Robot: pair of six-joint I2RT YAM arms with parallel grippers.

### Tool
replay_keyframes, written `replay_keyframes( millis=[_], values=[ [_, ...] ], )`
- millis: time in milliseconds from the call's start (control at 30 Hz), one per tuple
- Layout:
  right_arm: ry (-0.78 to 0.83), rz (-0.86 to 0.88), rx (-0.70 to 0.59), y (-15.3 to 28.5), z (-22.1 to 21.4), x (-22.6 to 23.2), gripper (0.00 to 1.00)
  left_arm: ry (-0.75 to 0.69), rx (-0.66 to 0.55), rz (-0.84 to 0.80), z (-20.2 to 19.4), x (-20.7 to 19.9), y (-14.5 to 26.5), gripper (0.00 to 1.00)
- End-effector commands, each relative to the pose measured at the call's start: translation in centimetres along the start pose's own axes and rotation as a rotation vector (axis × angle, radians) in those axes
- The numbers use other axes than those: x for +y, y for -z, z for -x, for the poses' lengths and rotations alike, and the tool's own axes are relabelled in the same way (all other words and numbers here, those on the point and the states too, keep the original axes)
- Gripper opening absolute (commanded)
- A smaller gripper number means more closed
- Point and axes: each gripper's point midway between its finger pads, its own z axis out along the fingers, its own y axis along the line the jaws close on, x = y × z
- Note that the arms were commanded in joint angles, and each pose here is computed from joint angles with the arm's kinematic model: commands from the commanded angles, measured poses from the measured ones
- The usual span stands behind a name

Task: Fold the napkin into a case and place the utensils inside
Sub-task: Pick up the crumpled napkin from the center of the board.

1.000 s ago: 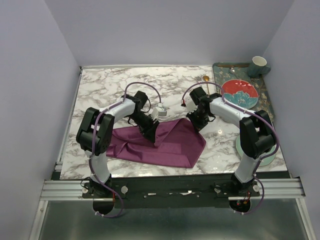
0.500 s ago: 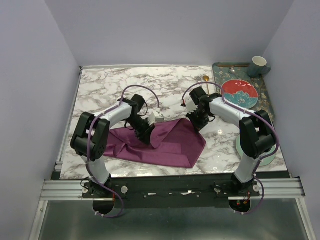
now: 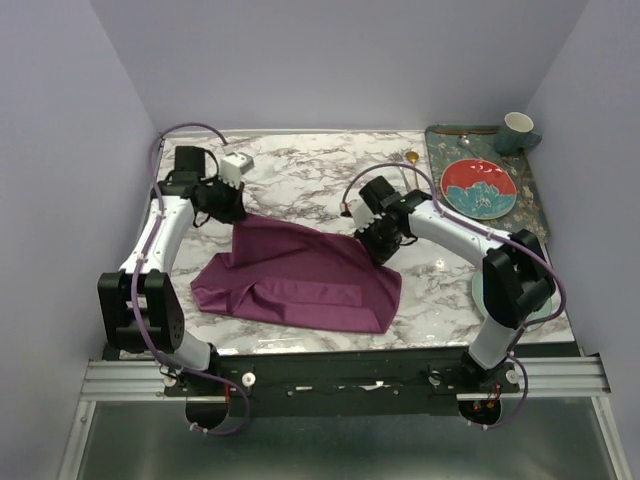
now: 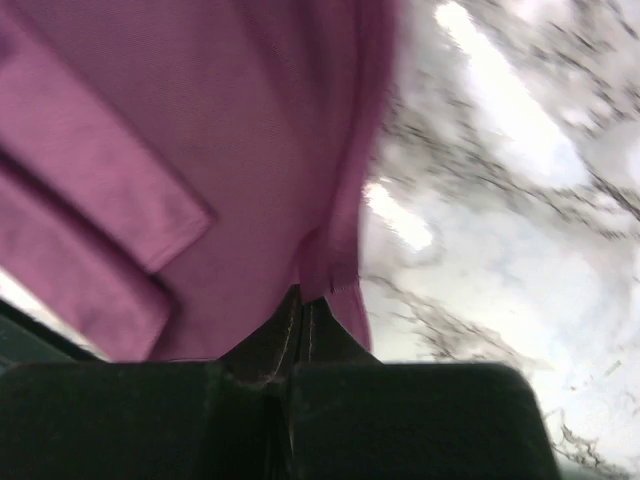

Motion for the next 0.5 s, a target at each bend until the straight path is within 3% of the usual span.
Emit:
replay_keyframes(
  millis=[0, 100, 133, 200, 233, 333, 467],
  values=[
    [0.179, 0.017, -0.065, 0.7, 1.8, 5.5, 0.05, 0.152, -0.143, 0.335, 3.0, 6.7, 4.6, 0.0],
    [0.29, 0.121, -0.051, 0.4, 1.4, 10.5, 0.12, 0.192, -0.106, 0.384, 1.3, 8.0, 4.8, 0.0],
    [0.318, 0.192, -0.052, 0.8, 1.2, 12.6, 0.25, 0.211, -0.095, 0.387, 0.5, 8.2, 4.5, 0.0],
    [0.315, 0.271, -0.057, 1.9, 1.1, 14.1, 0.4, 0.222, -0.085, 0.379, -0.1, 8.2, 4.4, 0.0],
    [0.31, 0.292, -0.069, 2.4, 1.2, 14.3, 0.57, 0.225, -0.081, 0.365, -0.3, 8.0, 4.2, 0.0],
    [0.286, 0.336, -0.141, 4.5, 1.8, 13.6, 0.8, 0.202, -0.083, 0.316, -0.5, 7.1, 3.8, 0.0],
    [0.18, 0.323, -0.156, 4.8, 2.3, 10.1, 0.8, 0.186, -0.078, 0.289, -0.8, 6.7, 3.5, 0.0]
  ],
)
